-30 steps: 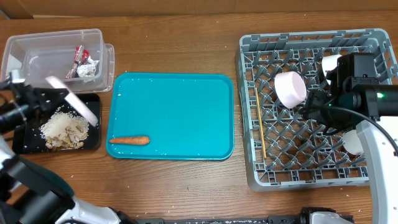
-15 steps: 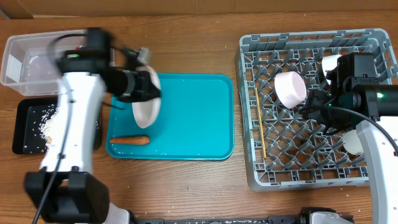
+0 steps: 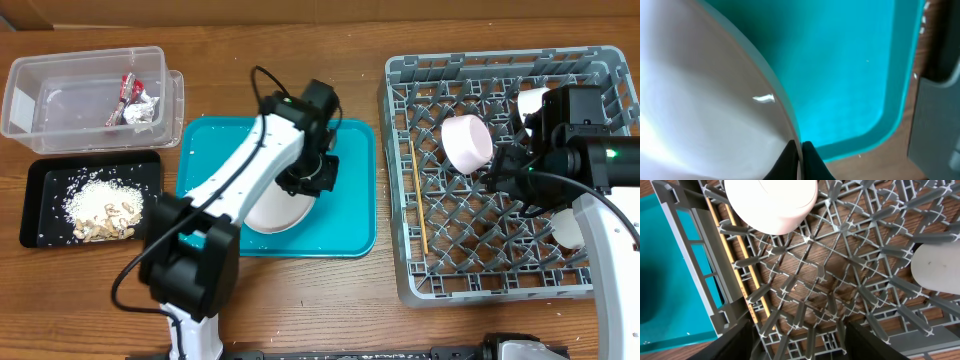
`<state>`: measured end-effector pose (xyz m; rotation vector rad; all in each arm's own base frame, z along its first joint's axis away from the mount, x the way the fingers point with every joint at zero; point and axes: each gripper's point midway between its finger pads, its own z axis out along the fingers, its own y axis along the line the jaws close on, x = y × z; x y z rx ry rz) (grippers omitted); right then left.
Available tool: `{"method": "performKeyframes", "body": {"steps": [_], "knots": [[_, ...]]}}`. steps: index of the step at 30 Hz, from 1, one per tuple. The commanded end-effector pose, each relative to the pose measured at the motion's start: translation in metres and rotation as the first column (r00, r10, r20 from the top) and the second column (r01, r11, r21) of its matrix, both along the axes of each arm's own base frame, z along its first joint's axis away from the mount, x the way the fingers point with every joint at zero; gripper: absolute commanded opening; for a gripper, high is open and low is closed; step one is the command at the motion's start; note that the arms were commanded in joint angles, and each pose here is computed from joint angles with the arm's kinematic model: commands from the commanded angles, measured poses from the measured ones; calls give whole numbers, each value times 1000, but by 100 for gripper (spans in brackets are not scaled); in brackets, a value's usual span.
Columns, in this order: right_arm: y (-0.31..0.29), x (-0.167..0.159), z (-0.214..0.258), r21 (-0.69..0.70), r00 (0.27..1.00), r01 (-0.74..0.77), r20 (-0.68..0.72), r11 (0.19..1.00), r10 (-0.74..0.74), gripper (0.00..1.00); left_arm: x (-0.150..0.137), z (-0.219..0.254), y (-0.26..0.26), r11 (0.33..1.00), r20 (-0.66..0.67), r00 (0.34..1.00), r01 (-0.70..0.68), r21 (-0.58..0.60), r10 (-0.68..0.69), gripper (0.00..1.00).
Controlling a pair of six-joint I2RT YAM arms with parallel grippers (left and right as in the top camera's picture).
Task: Sort waste into correct bins and load items into the dishwasher
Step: 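Carry the empty plate back and set it on the teal tray, then reach the right gripper to the white plate and grasp its rim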
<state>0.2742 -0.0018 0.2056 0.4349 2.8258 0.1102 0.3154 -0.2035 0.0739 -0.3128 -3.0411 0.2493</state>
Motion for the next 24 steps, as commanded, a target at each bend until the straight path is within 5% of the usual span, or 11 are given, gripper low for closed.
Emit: {"method": "performKeyframes", "body": {"steps": [1, 4, 9, 11, 14, 18, 24], "knots": [[-1, 1, 2, 1, 1000, 1, 8, 1000, -1, 62, 5, 0, 1, 999, 27, 999, -24, 22, 23, 21], [-1, 1, 2, 1, 1000, 1, 8, 1000, -1, 62, 15, 14, 4, 999, 68, 997, -39, 9, 38, 51], [0, 3, 2, 10, 1000, -2, 19, 1000, 2, 89, 36, 72, 34, 994, 222, 969, -110, 9, 106, 61], [7, 7, 4, 43, 999, -19, 37, 999, 18, 90, 39, 96, 50, 987, 281, 947, -163, -6, 158, 65], [29, 17, 11, 136, 988, -132, 102, 982, 119, 89, 38, 132, 86, 959, 350, 896, -281, -33, 274, 100], [63, 29, 25, 249, 961, -240, 198, 938, 194, 86, 22, 169, 151, 883, 388, 803, -463, -74, 453, 100], [123, 32, 29, 198, 899, -407, 259, 892, 353, 86, -12, 186, 235, 711, 364, 645, -699, -72, 671, 100]]}}
